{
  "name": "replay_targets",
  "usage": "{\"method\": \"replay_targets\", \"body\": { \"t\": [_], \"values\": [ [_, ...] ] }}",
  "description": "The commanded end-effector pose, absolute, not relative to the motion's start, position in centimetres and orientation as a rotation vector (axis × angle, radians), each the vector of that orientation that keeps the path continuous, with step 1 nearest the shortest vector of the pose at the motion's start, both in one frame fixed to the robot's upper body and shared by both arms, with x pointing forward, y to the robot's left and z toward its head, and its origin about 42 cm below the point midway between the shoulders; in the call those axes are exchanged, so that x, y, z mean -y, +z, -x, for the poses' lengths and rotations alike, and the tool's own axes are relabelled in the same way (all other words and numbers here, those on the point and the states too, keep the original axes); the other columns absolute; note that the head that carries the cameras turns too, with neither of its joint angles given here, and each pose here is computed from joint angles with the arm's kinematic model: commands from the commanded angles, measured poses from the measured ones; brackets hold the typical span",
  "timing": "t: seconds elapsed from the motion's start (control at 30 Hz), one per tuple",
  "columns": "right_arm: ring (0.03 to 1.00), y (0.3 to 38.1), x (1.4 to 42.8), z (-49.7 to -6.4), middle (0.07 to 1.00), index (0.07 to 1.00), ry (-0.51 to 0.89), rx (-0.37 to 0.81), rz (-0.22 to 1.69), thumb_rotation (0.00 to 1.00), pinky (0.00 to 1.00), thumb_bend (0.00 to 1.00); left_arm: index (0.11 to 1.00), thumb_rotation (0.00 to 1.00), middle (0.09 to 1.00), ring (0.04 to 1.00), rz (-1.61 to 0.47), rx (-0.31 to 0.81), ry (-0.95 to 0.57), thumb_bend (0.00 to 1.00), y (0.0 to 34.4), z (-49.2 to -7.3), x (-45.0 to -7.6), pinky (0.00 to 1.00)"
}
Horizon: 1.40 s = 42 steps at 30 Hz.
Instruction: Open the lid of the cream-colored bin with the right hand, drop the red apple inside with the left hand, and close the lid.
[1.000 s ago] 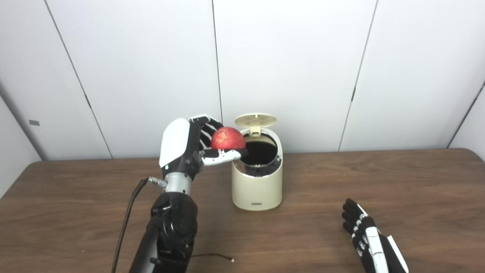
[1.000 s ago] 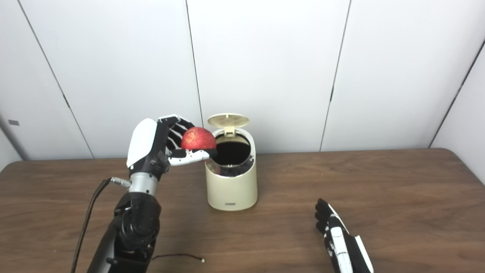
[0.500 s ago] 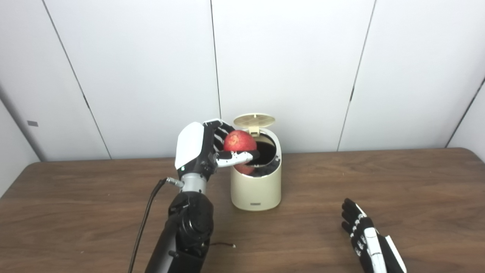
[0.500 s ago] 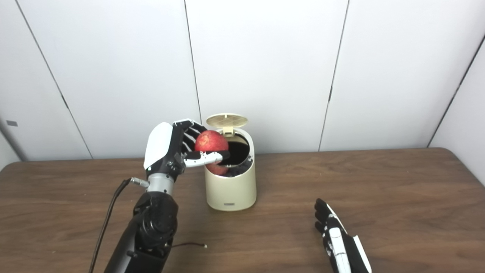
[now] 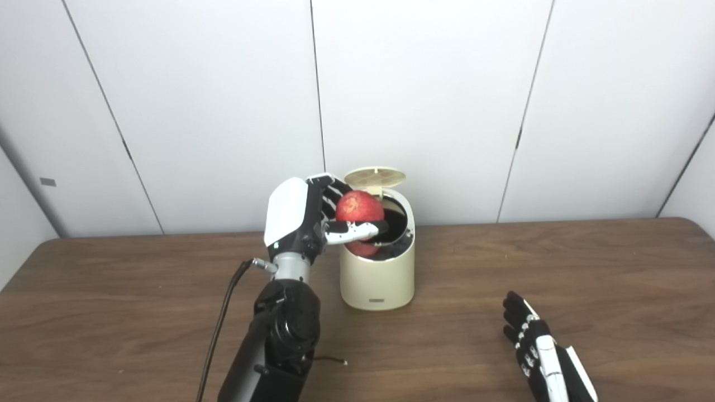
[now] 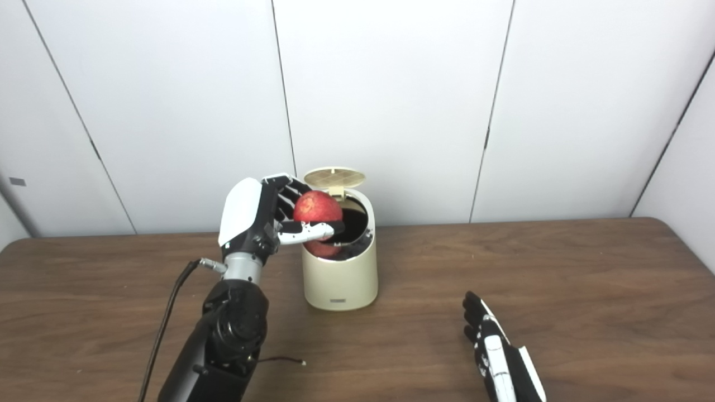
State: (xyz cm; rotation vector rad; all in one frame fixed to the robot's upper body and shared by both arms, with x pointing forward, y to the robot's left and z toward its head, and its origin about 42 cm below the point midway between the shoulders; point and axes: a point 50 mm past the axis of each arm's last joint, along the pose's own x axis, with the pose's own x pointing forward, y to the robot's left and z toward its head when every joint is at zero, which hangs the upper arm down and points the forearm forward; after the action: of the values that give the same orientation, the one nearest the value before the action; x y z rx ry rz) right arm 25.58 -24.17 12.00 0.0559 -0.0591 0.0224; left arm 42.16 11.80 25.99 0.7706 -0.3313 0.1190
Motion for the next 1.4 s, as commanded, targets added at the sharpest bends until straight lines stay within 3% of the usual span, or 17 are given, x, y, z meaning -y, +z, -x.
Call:
{"method": "replay_targets", "body": {
  "t": [0.0, 0.5, 0.8, 1.03, 1.37],
  "values": [
    [0.968, 11.9, 23.9, -25.7, 0.952, 0.938, 0.037, 0.044, -0.069, 0.96, 0.96, 0.52, 0.472, 0.00, 0.507, 0.437, -0.747, 0.435, 0.139, 0.48, 28.9, -42.6, -10.6, 0.38],
    [0.953, 12.3, 23.9, -25.6, 0.942, 0.940, 0.037, 0.041, -0.084, 0.92, 0.92, 0.54, 0.475, 0.00, 0.517, 0.428, -0.730, 0.428, 0.105, 0.48, 28.1, -43.1, -9.0, 0.34],
    [0.954, 12.2, 23.8, -25.6, 0.938, 0.948, 0.051, 0.039, -0.072, 0.95, 0.93, 0.53, 0.472, 0.00, 0.528, 0.432, -0.732, 0.434, 0.113, 0.47, 27.3, -43.8, -8.7, 0.34],
    [0.923, 12.3, 23.6, -25.8, 0.893, 0.921, 0.074, 0.047, -0.047, 0.98, 0.90, 0.53, 0.476, 0.00, 0.535, 0.426, -0.787, 0.480, 0.133, 0.47, 26.7, -44.5, -8.9, 0.32],
    [0.896, 12.5, 23.6, -25.7, 0.838, 0.892, 0.080, 0.051, -0.050, 0.99, 0.90, 0.52, 0.475, 0.00, 0.570, 0.453, -0.832, 0.463, 0.137, 0.47, 26.1, -44.8, -9.2, 0.33]
  ]
}}
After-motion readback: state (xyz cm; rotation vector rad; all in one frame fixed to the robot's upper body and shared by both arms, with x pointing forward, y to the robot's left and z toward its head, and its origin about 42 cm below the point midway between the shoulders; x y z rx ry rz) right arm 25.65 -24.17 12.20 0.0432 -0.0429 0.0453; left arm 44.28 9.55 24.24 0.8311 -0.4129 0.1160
